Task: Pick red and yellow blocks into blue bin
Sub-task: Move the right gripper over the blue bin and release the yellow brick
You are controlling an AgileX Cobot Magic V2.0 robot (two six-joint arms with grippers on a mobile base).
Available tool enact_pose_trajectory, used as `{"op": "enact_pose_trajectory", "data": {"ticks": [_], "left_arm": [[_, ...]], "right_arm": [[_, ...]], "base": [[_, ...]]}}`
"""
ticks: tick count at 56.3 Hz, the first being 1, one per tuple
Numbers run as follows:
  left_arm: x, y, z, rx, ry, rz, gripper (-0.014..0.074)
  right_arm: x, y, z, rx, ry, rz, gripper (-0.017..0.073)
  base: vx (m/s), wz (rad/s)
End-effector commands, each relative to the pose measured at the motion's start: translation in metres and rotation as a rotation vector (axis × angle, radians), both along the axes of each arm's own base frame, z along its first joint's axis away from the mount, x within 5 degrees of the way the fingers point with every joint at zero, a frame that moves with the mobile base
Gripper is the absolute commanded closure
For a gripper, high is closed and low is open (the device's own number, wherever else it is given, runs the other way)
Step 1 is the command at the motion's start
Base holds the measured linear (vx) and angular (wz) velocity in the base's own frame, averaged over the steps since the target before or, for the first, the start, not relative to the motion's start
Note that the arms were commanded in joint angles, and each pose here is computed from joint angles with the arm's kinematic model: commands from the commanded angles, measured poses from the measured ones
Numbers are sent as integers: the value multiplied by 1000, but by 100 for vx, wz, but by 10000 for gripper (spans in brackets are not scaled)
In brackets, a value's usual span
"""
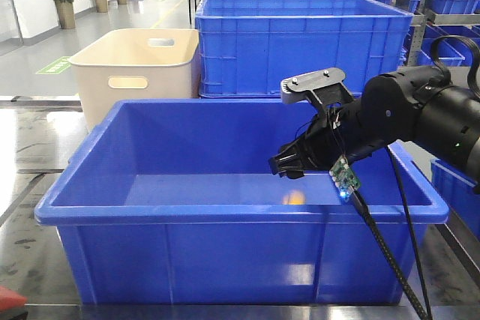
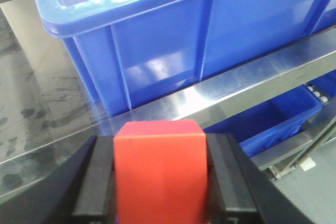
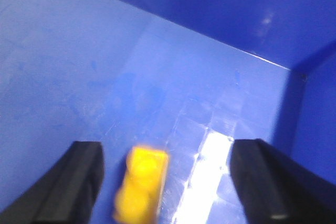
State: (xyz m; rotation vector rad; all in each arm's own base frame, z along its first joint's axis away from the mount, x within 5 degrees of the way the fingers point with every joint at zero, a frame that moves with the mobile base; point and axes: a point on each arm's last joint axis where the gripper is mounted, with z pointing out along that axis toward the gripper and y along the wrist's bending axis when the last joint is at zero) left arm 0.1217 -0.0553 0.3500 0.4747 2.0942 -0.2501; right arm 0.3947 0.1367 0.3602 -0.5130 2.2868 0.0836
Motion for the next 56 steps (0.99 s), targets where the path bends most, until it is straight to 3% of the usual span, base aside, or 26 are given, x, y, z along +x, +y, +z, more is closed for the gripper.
{"op": "enact_pose_trajectory", "data": {"ticks": [1,10,21,27,38,56], "left_arm": [[2,-2,15,-51,-93,-4,330],[2,-2,15,-51,-93,-4,330],[2,-2,15,-51,-93,-4,330],[2,-2,15,-51,-93,-4,330],[2,-2,15,-51,-93,-4,330],[2,-2,15,-51,-93,-4,330]], "right_arm": [[-9,-4,38,30,-147,3,-49],[-12,-5,39,34,-132,-4,-27],[-43,-14,69,111,-172,-23,-13],[-75,-22,78,129,-217,12,-13],[-153,-50,81,106,-275,44,-13],[-270,-91,49,134,-376,48,-13]], "base": [[0,0],[0,0],[0,0],[0,0],[0,0],[0,0]]}}
